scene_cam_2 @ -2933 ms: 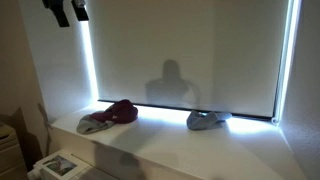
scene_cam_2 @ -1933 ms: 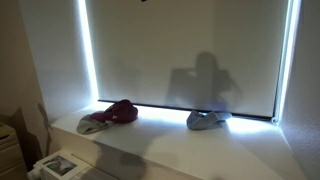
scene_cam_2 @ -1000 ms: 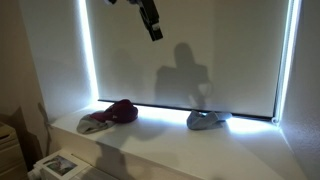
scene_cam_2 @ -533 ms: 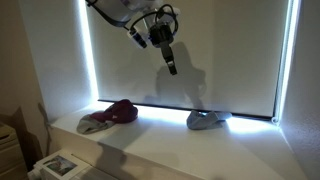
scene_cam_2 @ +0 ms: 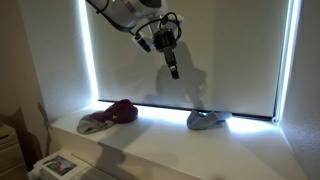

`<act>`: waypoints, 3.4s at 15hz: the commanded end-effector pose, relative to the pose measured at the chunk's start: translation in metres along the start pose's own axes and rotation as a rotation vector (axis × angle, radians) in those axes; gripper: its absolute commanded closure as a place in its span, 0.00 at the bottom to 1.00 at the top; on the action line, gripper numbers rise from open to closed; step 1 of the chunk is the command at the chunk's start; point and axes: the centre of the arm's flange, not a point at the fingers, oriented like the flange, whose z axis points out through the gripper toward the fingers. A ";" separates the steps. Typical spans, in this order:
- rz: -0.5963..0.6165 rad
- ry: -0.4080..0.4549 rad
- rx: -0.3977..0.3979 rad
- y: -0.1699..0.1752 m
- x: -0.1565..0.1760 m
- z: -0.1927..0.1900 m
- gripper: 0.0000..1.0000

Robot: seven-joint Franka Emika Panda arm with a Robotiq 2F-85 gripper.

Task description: Put the white cap on the rest of the caps

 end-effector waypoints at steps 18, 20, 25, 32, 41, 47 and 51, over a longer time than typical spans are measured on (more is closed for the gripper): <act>0.476 -0.122 -0.049 0.125 0.120 0.026 0.00; 0.465 -0.081 -0.138 0.080 0.110 0.048 0.00; 0.412 -0.041 -0.393 -0.013 0.093 0.115 0.00; 0.486 -0.092 -0.326 0.050 0.049 0.115 0.00; 0.872 -0.342 -0.258 0.093 0.112 0.170 0.00; 1.023 -0.546 -0.027 0.111 0.093 0.103 0.00; 1.041 -0.572 0.154 0.033 0.052 0.033 0.00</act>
